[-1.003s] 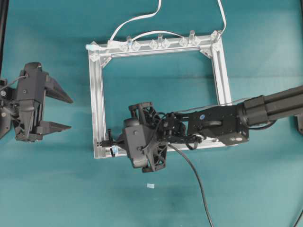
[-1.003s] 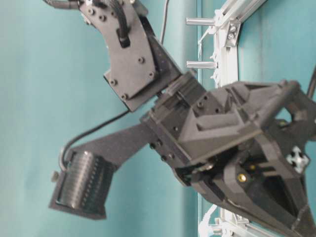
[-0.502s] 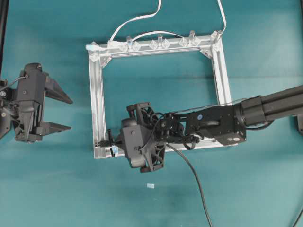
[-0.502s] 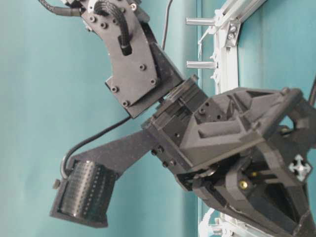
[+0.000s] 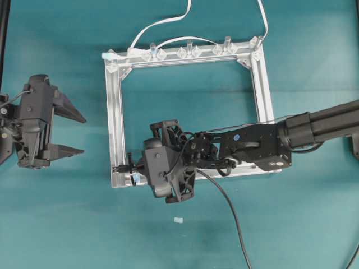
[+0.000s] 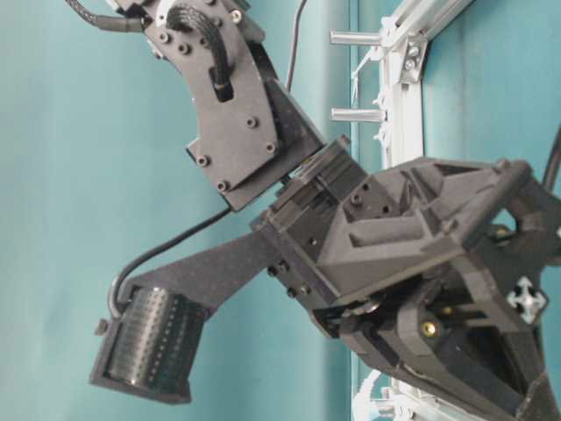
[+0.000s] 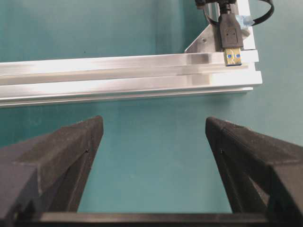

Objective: Insert the wire through the string loop located on the left side.
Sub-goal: 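Push the USB connector through the black zip-tie loop with the right gripper, then move the left gripper to the connector tip protruding from the loop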

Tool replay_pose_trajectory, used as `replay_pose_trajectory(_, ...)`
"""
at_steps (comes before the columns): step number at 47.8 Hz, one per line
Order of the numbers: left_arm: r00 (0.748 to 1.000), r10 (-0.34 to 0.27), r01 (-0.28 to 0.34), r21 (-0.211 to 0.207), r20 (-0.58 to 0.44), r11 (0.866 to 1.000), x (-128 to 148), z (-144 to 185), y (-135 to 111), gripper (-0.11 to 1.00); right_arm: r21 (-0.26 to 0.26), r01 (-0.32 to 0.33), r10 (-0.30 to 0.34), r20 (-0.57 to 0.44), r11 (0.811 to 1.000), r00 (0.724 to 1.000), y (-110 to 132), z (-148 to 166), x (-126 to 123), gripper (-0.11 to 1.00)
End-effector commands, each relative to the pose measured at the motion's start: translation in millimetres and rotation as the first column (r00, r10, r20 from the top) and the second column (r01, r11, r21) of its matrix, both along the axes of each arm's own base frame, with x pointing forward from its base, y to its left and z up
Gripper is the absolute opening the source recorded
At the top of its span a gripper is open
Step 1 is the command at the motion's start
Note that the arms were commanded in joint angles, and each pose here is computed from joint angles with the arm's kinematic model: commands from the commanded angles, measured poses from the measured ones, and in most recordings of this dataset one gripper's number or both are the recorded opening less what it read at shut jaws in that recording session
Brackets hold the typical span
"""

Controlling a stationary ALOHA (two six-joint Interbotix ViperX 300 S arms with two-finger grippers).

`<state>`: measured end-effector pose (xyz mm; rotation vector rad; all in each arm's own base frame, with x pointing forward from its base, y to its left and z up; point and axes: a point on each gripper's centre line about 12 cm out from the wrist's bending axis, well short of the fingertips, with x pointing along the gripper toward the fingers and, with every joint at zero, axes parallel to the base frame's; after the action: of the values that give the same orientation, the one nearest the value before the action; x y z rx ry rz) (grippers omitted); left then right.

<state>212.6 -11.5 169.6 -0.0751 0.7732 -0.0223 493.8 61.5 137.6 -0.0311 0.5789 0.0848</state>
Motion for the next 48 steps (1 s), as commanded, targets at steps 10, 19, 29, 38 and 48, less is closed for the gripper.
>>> replay_pose_trajectory(10,0.999,-0.037,0.037,-0.005,0.018,0.999,2.5,5.0,-9.0,0.91,0.0,-0.002,0.002,0.055,1.0,0.998,1.3,20.1,6.5,0.1)
replay_pose_trajectory(19,0.992,-0.125,0.125,-0.01,0.022,0.992,0.7,6.6,-28.9,0.91,0.0,-0.002,0.002,0.056,1.0,0.998,1.2,20.3,6.6,0.1)
replay_pose_trajectory(29,0.982,-0.186,0.187,-0.041,0.016,0.982,-4.2,5.7,-48.3,0.91,0.0,-0.002,0.002,0.056,1.0,0.998,1.2,20.3,6.6,0.1)
replay_pose_trajectory(38,0.986,-0.165,0.165,-0.077,0.009,0.983,-5.7,4.6,-51.0,0.91,-0.001,-0.003,0.003,0.056,1.0,0.998,1.2,20.3,6.6,0.1)
replay_pose_trajectory(48,0.986,-0.164,0.164,-0.079,0.016,0.983,-2.5,6.3,-51.9,0.91,0.0,-0.001,0.001,0.056,1.0,0.998,1.2,19.6,6.8,0.1)
